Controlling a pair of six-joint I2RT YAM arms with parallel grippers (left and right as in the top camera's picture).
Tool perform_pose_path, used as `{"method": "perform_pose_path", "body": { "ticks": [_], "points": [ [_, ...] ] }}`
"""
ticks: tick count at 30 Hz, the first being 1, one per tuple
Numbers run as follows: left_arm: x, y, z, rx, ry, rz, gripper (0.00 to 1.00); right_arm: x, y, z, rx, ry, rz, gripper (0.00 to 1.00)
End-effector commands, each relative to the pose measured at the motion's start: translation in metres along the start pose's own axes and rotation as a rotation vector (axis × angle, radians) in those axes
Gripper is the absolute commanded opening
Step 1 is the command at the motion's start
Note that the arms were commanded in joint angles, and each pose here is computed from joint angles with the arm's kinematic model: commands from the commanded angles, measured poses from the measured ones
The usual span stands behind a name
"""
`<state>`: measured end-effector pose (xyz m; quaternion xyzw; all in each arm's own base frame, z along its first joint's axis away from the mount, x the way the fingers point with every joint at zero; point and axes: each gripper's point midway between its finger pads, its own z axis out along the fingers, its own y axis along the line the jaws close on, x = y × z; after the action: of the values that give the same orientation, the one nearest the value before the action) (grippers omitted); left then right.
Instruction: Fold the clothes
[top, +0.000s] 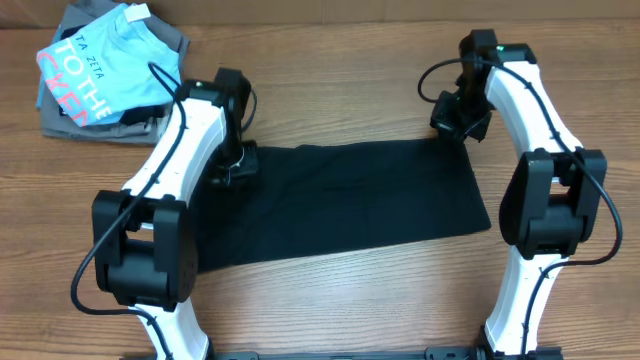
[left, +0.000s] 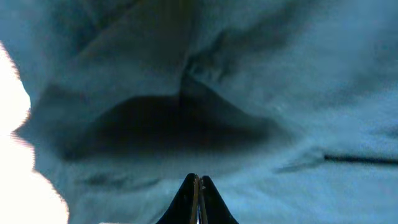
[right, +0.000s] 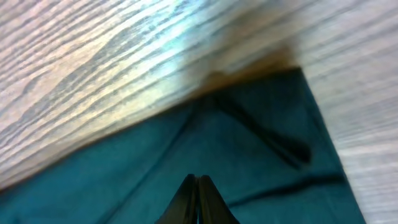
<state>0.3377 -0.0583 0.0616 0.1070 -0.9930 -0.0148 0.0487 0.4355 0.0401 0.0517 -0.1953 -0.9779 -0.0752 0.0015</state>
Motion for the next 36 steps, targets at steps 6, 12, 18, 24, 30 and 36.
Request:
{"method": "perform_pose_path", "body": {
  "ticks": [6,12,18,24,30,36],
  "points": [
    [0.009,0.009,0.045,0.016,0.023,-0.043,0.04,-0.004,0.006,0.005,-0.026,-0.044,-0.035,0.04],
    [0.013,0.023,0.065,0.007,0.041,-0.089,0.04,0.0,0.0,0.029,-0.017,-0.026,-0.034,0.04],
    [0.013,0.054,0.075,-0.044,0.06,-0.144,0.04,0.009,-0.028,0.053,0.085,0.011,0.048,0.04],
    [0.002,0.092,0.076,-0.058,0.042,-0.249,0.05,0.015,-0.055,0.049,0.22,0.009,0.131,0.04],
    [-0.005,0.128,0.077,-0.016,0.037,-0.36,0.06,0.025,-0.061,0.047,0.251,0.043,0.193,0.04],
    [-0.014,0.13,0.065,0.089,0.032,-0.396,0.04,0.024,-0.059,0.037,0.243,0.025,0.21,0.04]
  ]
}}
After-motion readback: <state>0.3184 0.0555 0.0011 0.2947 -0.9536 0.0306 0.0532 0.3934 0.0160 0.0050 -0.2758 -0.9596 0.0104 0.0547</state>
